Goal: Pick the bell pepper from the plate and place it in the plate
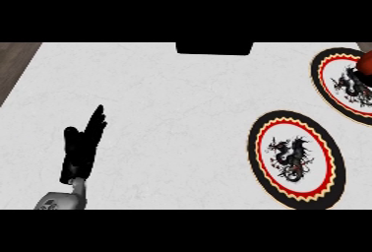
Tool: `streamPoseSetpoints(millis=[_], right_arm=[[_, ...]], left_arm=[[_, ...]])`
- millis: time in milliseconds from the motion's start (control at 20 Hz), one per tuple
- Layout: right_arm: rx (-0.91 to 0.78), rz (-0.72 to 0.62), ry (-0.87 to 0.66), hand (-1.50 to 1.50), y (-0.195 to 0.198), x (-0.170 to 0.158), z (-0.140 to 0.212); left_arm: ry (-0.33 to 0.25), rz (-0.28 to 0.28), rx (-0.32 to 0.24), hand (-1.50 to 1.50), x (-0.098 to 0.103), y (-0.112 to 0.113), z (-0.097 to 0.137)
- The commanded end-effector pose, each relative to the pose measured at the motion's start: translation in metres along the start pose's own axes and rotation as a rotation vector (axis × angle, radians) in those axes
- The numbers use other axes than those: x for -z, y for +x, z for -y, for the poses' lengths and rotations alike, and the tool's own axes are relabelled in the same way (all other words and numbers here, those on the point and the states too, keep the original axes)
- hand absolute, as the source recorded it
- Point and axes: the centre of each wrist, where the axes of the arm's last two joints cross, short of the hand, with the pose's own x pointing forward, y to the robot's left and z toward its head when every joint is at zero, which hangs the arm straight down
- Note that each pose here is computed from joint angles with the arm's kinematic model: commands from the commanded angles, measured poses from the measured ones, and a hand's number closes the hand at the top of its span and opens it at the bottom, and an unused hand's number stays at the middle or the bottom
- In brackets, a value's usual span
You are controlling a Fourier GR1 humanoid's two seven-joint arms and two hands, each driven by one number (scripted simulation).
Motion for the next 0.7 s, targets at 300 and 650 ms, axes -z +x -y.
streamPoseSetpoints(millis=[300, 650], right_arm=[[-0.062, -0.115, 0.222, 1.5, -0.033, -0.017, -0.005], [-0.043, -0.171, 0.437, -1.5, -0.063, -0.041, -0.012]], left_arm=[[-0.035, 0.009, -0.001, 0.0, -0.001, -0.008, 0.011], [-0.013, 0.02, -0.006, 0.0, 0.005, -0.002, 0.005]])
